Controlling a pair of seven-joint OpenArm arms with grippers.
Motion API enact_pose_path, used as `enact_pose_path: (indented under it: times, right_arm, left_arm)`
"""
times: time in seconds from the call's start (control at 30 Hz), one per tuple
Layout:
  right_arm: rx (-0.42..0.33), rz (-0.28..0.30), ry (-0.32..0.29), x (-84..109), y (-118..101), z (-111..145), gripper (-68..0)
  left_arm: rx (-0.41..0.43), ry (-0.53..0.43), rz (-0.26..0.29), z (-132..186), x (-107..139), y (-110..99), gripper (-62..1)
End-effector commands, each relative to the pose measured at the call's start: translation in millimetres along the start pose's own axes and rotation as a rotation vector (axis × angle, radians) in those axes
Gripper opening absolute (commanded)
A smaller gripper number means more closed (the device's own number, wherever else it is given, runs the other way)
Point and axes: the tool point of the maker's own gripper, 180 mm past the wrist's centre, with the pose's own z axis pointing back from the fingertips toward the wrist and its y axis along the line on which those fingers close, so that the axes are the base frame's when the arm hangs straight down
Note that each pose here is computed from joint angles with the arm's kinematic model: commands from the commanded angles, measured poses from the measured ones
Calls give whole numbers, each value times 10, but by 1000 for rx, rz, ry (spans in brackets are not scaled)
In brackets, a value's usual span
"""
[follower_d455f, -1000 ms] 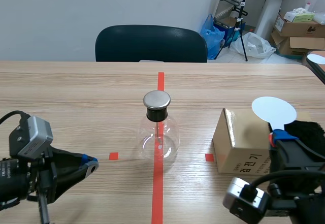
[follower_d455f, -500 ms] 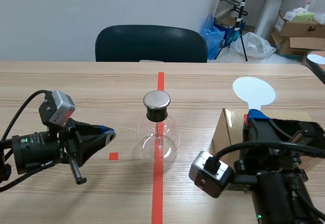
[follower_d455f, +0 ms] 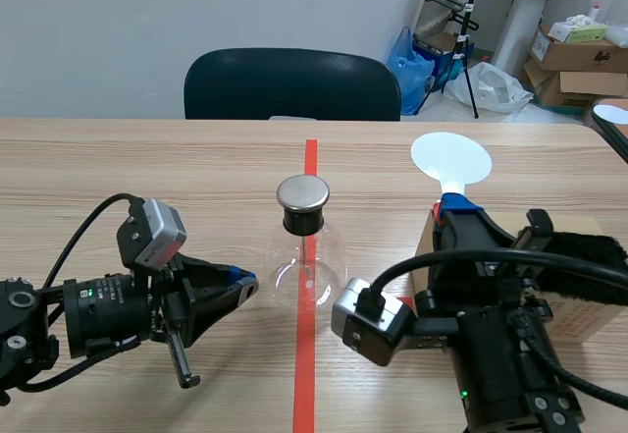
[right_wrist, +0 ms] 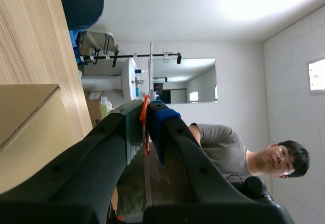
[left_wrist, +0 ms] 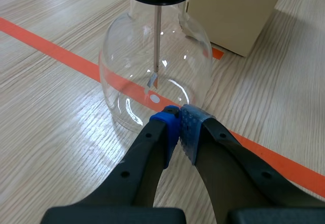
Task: Do the electroscope experiment
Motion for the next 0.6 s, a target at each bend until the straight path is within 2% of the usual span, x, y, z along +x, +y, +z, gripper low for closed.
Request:
enact_pose_path:
  times: [0.0, 0.33, 0.57]
  right_arm:
    - [-46, 0, -17, 14, -121, -64, -665]
    - [-33, 5, -131, 289, -103, -70, -665]
    - [18, 29, -156, 347, -6, -51, -665]
  left_arm:
    - [1, -36, -11, -31, 129, 20, -580]
    - [1, -38, -13, -33, 138, 27, -580]
    - [1, -38, -13, -33, 137, 27, -580]
